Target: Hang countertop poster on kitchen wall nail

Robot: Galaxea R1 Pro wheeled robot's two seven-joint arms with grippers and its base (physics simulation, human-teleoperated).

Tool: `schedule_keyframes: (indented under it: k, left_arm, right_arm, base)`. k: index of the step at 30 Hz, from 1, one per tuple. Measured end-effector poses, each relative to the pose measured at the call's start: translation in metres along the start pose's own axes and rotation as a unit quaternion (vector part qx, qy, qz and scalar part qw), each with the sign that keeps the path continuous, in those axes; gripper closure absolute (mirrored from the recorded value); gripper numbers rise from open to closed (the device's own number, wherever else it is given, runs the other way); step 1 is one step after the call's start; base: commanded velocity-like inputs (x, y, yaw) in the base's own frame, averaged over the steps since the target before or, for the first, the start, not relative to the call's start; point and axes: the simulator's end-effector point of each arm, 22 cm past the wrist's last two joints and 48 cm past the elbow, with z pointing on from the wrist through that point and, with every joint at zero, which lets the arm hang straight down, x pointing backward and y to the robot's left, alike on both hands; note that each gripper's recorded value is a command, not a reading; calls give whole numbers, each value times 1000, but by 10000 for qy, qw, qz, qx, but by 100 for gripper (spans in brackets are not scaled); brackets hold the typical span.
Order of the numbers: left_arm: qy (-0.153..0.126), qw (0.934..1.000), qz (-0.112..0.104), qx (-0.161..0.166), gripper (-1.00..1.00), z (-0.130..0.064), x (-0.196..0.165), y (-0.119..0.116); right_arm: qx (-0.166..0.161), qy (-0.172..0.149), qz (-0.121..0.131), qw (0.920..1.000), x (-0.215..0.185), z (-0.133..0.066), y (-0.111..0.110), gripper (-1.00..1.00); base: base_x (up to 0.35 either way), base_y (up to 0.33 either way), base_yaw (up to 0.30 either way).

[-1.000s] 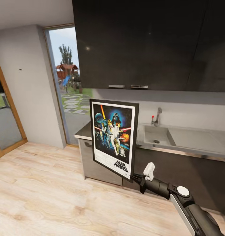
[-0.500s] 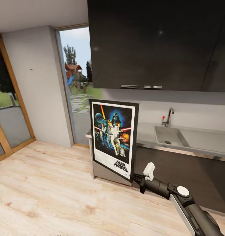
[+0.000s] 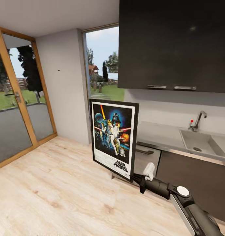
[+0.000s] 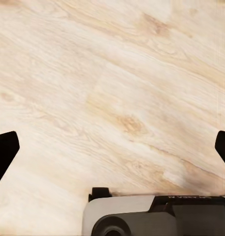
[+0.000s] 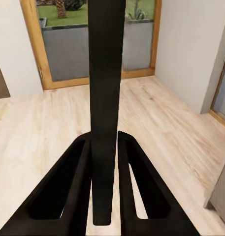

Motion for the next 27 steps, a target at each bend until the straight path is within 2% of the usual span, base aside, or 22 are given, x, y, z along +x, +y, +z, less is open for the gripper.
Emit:
schedule_keyframes:
  k: [14, 27]
  left_arm:
    - [-1, 10000, 0, 0, -100, 0, 0, 0]
    - [0, 10000, 1, 1, -100, 0, 0, 0]
  right_arm:
    - [-1, 3, 5, 10000, 0, 0, 0, 100]
    - [11, 29, 47, 10000, 4, 0, -1, 100]
  base:
    - [109, 296, 284]
    - [128, 296, 42]
